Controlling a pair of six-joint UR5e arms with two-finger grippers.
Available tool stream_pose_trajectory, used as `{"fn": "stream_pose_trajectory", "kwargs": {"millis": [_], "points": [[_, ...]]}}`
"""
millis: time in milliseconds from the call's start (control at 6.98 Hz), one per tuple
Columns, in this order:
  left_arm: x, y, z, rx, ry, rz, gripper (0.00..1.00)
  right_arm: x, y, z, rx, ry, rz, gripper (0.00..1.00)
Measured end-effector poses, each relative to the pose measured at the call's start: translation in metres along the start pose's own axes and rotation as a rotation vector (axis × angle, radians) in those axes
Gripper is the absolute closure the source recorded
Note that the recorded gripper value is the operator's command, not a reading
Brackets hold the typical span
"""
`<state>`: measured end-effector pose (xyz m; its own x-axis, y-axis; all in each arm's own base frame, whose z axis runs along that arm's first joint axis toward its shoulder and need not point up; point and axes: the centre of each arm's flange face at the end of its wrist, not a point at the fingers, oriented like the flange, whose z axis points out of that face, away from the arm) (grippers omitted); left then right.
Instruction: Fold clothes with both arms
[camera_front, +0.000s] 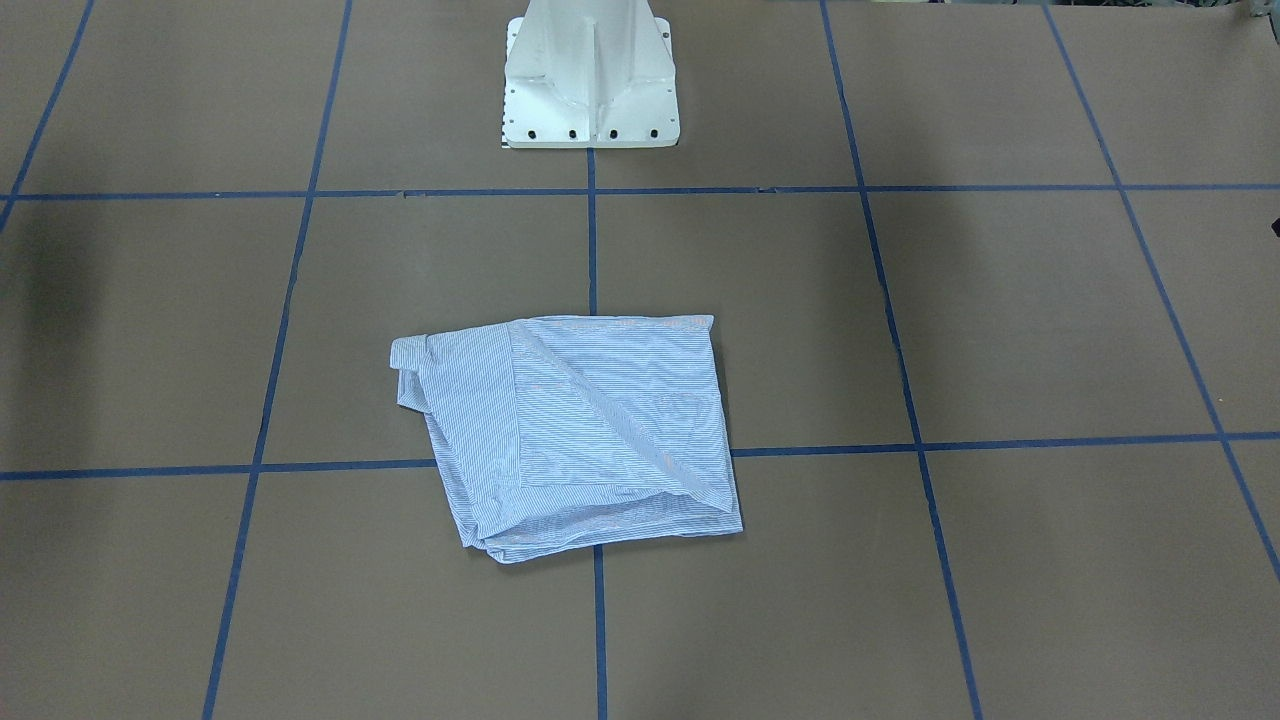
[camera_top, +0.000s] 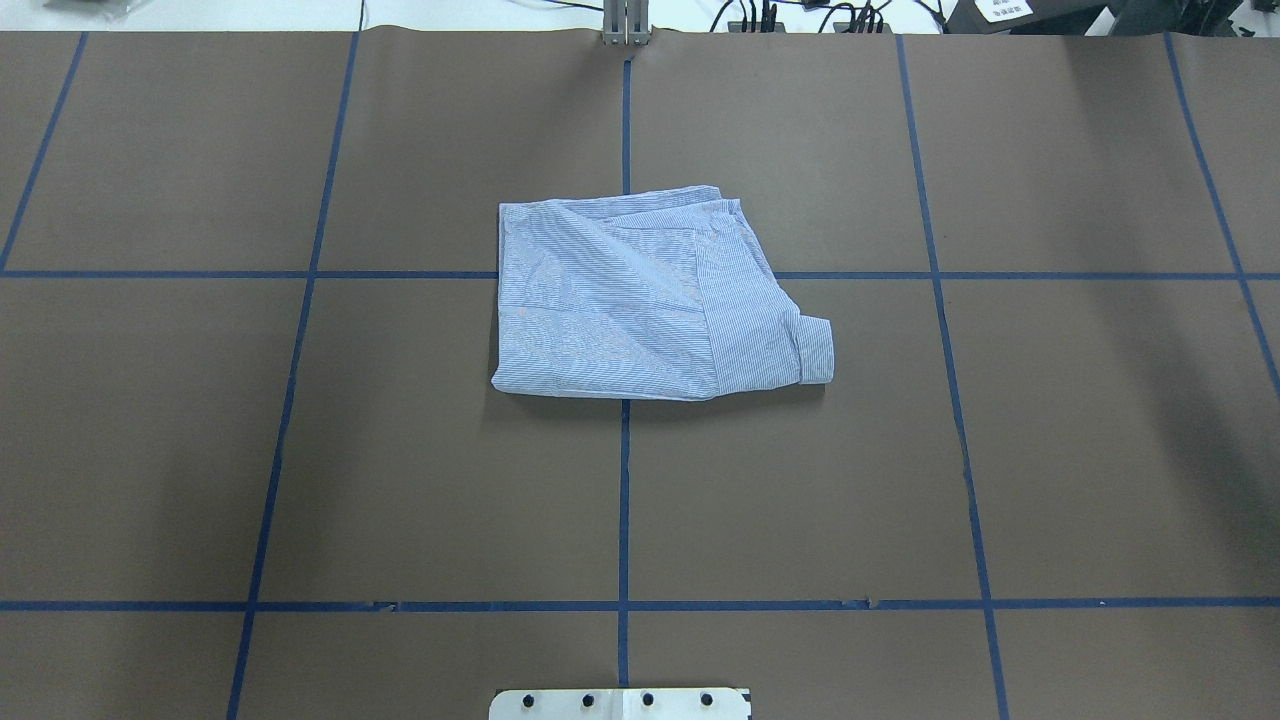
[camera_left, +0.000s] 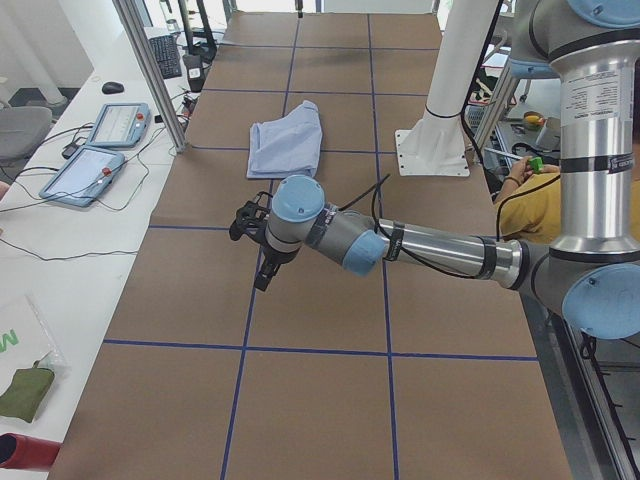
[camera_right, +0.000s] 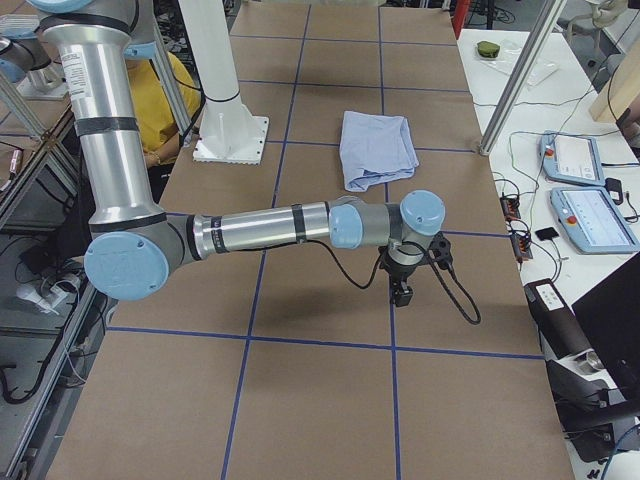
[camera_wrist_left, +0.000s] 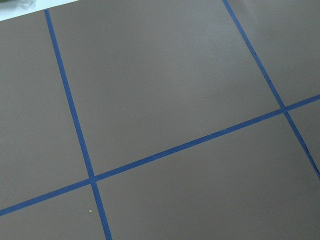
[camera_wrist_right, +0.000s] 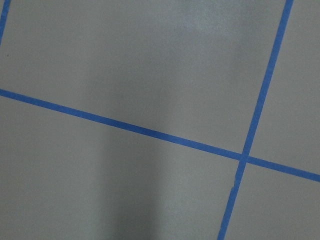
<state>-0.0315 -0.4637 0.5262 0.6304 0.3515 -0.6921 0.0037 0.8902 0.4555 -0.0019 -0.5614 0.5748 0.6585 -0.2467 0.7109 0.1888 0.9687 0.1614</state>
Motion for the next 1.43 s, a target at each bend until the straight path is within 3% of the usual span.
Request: {"fn": "stream_pose_trajectory", "kwargs": {"millis": [1432], "points": [[-0.0021,0.0009,0.0019,-0.004,-0.002,0.001,0.01,0.0033,0.0018,0.0033,-0.007,-0.001,0.01,0.0]]}}
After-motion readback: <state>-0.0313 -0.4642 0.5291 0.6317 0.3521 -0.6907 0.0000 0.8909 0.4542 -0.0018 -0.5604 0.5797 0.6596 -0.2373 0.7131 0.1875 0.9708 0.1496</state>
